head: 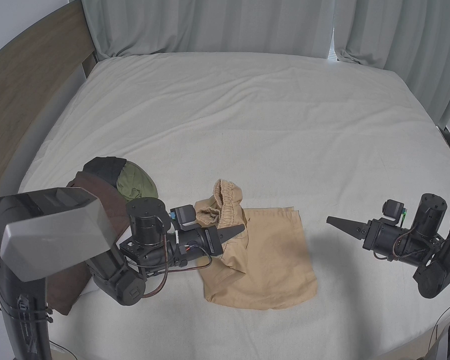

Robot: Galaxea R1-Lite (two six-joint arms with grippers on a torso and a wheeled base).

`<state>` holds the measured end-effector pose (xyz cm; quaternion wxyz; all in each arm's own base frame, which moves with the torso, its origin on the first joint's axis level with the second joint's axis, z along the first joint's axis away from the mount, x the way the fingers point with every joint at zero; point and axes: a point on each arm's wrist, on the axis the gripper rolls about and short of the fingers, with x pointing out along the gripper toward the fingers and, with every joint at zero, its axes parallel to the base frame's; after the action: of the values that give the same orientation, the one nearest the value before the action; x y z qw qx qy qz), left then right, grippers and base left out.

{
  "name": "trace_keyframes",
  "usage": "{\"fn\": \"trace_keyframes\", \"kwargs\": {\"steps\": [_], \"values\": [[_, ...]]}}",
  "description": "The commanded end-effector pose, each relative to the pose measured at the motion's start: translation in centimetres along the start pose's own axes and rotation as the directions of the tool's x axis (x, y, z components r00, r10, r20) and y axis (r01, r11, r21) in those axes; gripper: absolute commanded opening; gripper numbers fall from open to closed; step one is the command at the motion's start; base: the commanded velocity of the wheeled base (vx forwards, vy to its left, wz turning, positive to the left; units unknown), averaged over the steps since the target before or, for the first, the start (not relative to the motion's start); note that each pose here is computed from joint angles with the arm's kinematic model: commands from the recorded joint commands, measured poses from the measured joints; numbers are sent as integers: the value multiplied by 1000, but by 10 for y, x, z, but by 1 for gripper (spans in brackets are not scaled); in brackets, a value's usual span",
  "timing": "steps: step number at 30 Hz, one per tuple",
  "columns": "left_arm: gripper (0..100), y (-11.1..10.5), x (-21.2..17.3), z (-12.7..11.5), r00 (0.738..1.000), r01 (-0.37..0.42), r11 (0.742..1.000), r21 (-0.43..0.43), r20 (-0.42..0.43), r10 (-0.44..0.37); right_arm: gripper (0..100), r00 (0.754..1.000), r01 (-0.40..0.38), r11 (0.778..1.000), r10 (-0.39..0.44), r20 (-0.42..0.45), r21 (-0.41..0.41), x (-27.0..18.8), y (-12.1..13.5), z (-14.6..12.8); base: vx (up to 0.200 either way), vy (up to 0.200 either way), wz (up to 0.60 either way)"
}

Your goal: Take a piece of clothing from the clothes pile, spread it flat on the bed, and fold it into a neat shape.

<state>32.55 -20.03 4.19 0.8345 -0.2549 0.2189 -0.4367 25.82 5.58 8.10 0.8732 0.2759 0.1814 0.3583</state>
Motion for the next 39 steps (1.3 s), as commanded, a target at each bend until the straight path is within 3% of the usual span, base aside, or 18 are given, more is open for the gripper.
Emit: {"fn": "trace_keyframes", "kwargs": {"steps": [1,32,39], "values": [[0,0,10,-4,1000,13,1000,-15,-11,-13,100,1000,9,1000,-9,9,1,-1,-3,2,0,0,0],[0,1,60,-51,992,68,996,-61,-106,-74,100,999,31,1000,-31,39,-3,-5,-9,9,0,0,0],[0,3,64,-51,993,64,996,-55,-92,-69,100,999,33,999,-32,39,-2,-5,-9,9,0,0,0]]}}
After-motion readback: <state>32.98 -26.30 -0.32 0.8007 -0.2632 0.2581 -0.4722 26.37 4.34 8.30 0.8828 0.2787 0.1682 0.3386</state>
